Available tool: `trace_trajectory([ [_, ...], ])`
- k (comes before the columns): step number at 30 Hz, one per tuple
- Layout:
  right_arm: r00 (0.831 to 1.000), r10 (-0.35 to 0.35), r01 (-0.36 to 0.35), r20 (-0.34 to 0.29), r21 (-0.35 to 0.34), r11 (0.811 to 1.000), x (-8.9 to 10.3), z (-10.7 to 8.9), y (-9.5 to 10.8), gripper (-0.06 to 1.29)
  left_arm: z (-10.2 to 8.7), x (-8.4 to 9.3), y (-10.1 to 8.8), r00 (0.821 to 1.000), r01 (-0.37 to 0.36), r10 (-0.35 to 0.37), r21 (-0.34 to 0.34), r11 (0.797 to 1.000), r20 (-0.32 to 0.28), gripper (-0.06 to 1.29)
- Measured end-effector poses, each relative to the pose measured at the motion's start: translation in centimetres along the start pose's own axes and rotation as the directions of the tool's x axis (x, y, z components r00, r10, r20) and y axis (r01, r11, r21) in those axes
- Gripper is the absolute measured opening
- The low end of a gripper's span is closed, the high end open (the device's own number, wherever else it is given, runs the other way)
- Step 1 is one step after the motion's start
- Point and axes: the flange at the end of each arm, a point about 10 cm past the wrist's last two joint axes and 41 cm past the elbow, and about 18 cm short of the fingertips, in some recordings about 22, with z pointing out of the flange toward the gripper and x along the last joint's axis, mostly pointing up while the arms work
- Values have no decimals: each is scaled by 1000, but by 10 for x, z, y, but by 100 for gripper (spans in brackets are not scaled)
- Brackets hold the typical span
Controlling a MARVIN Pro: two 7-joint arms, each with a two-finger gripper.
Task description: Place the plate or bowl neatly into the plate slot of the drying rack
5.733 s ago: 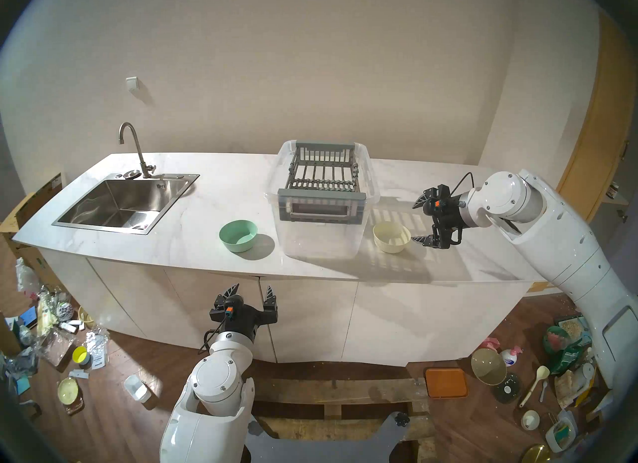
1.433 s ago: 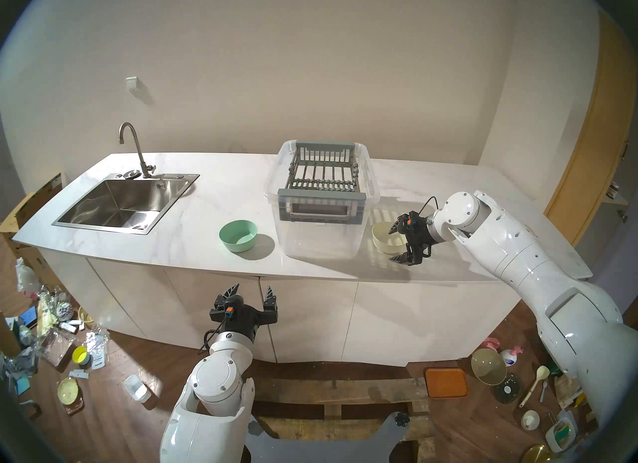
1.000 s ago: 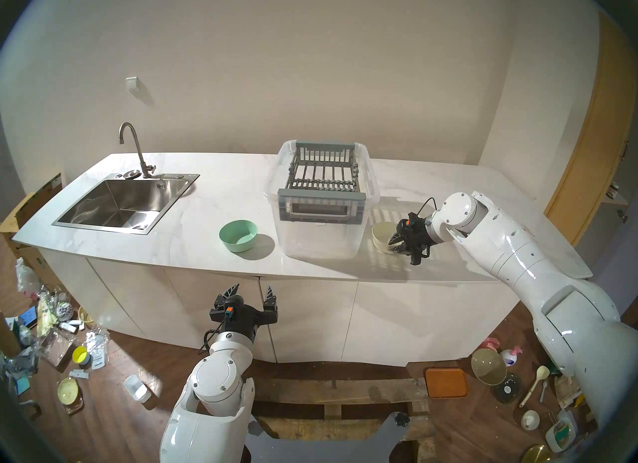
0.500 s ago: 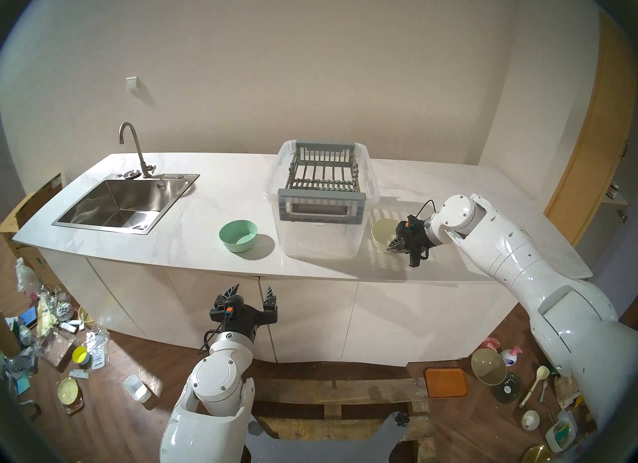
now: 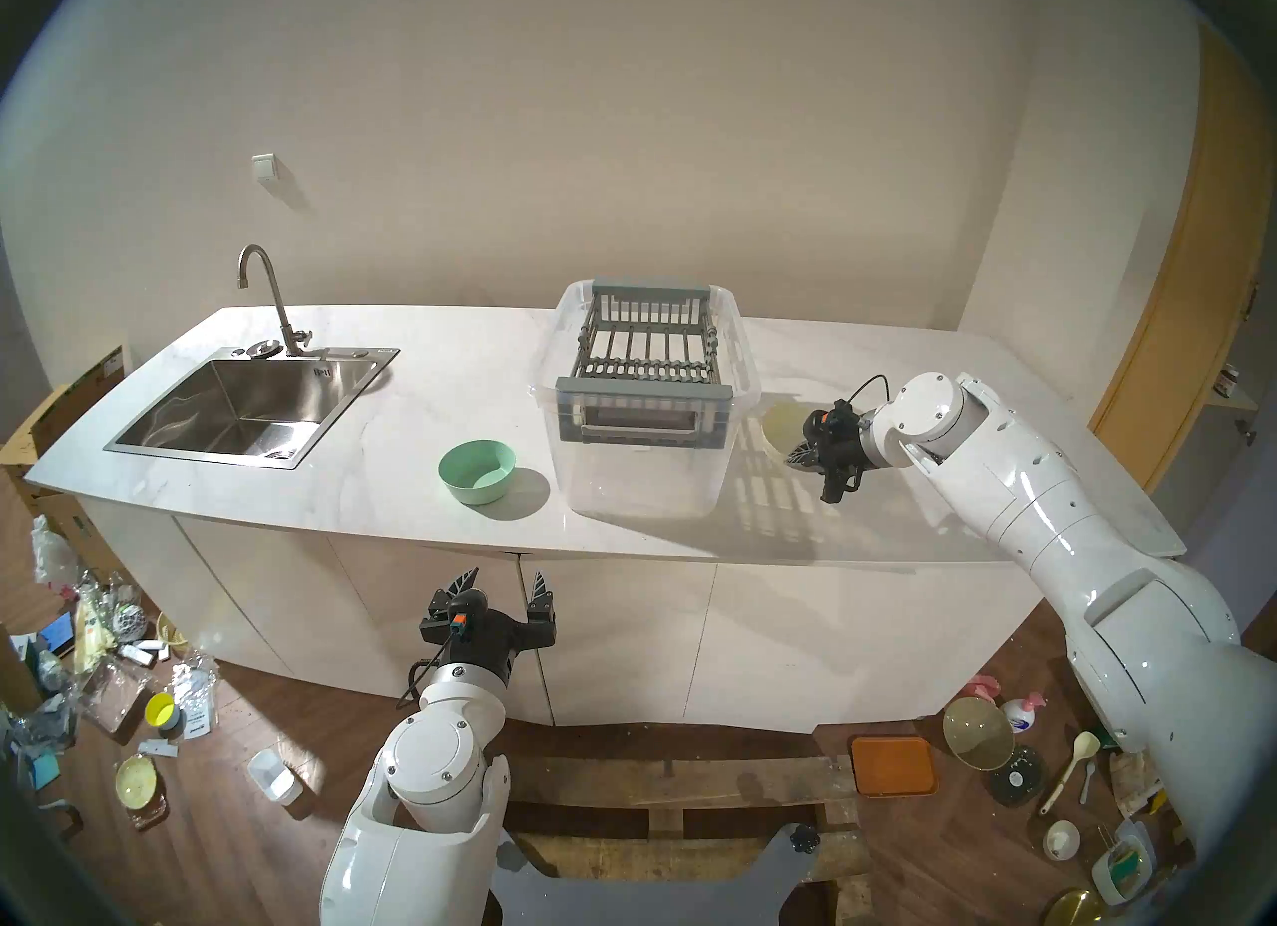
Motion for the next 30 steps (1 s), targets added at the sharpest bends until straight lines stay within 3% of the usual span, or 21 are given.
trace_trajectory([
  [9, 1000, 21, -21, 9, -96, 995, 8, -22, 21, -2, 0, 0, 0, 1000, 0, 0, 0, 1000, 0, 120],
  [15, 997, 14, -30, -75, -207, 978, 49, -60, 40, -2, 0, 0, 0, 1000, 0, 0, 0, 1000, 0, 120],
  [20, 994, 65, -84, -83, -258, 962, 65, -80, 31, -2, 0, 0, 0, 1000, 0, 0, 0, 1000, 0, 120],
  [30, 995, 39, -62, -90, -263, 963, 80, -100, 22, -2, 0, 0, 0, 1000, 0, 0, 0, 1000, 0, 120],
])
